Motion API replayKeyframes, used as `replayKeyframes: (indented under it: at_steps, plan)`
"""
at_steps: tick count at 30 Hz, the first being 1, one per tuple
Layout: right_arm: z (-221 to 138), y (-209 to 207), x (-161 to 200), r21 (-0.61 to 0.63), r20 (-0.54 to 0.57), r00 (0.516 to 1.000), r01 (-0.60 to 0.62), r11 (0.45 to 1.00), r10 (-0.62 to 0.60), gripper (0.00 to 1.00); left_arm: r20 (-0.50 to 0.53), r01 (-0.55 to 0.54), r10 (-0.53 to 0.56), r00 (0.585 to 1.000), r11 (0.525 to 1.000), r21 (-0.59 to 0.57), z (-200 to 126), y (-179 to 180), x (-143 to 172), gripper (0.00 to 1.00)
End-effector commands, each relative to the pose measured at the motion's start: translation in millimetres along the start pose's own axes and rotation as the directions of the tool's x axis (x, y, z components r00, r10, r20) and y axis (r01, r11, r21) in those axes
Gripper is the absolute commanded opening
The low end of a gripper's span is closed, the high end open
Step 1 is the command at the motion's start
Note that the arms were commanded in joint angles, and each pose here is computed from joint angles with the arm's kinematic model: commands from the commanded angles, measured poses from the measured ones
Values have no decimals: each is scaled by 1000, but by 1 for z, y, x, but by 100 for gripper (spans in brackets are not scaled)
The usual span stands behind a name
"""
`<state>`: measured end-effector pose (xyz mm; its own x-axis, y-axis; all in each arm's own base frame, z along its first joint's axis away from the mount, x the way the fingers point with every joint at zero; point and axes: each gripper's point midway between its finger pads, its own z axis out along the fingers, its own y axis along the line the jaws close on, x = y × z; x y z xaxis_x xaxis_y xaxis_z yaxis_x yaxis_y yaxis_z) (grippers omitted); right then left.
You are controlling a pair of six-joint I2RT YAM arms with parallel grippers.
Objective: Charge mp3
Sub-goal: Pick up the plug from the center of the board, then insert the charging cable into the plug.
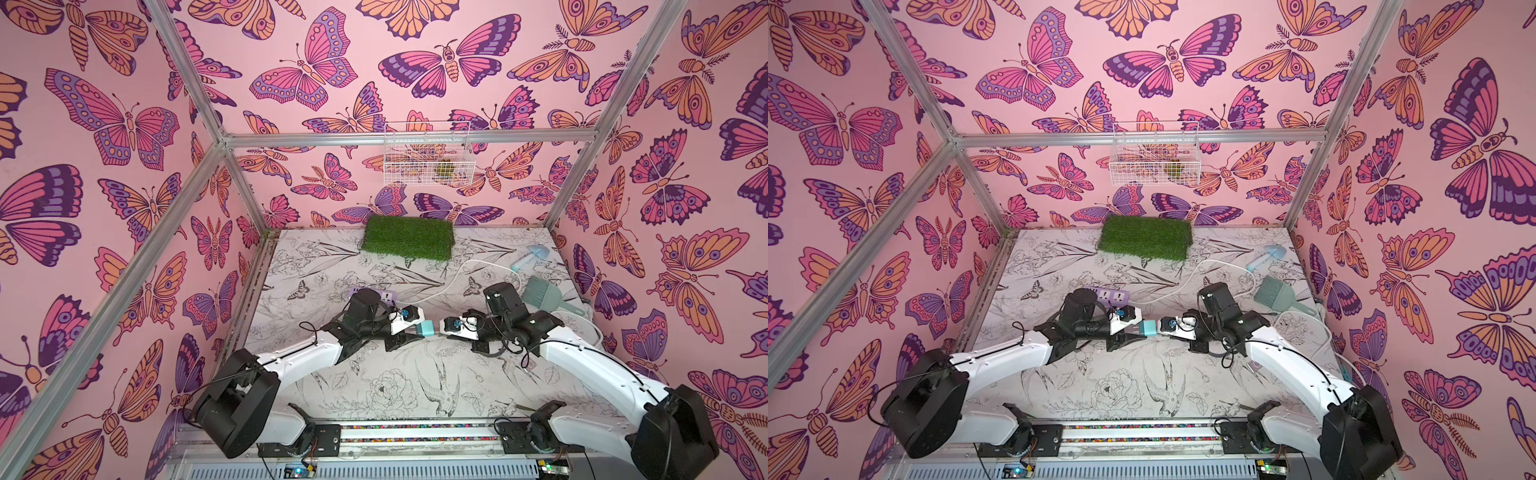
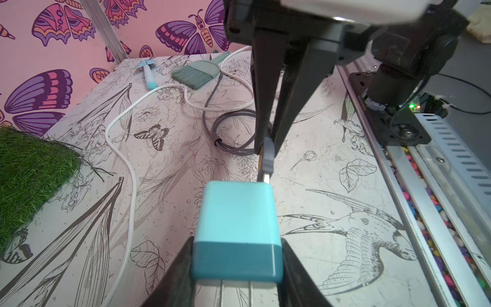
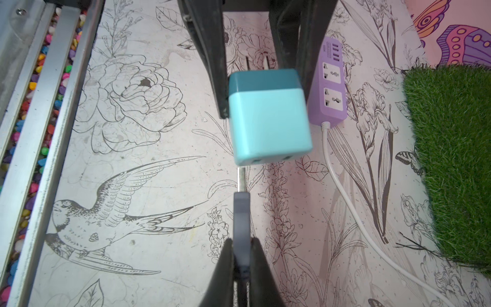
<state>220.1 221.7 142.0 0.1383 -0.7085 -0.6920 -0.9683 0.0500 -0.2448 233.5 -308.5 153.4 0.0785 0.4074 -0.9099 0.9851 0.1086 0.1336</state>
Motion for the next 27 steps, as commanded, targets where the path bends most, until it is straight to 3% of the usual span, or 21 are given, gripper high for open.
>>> replayKeyframes:
  at_steps: [1,15,27]
  plan:
    - [-7,2,-12,-30,35,999,-21,999,22,0,-11,5,-4,1000,996,89,-8,-15,0,22]
    - [-20,14,-35,-42,160,987,-19,999,26,0,84,-49,36,996,986,160,-18,-14,-25,21]
    - [-22,13,-32,-26,146,989,-22,999,26,0,131,-89,64,989,978,189,-18,-19,-31,17]
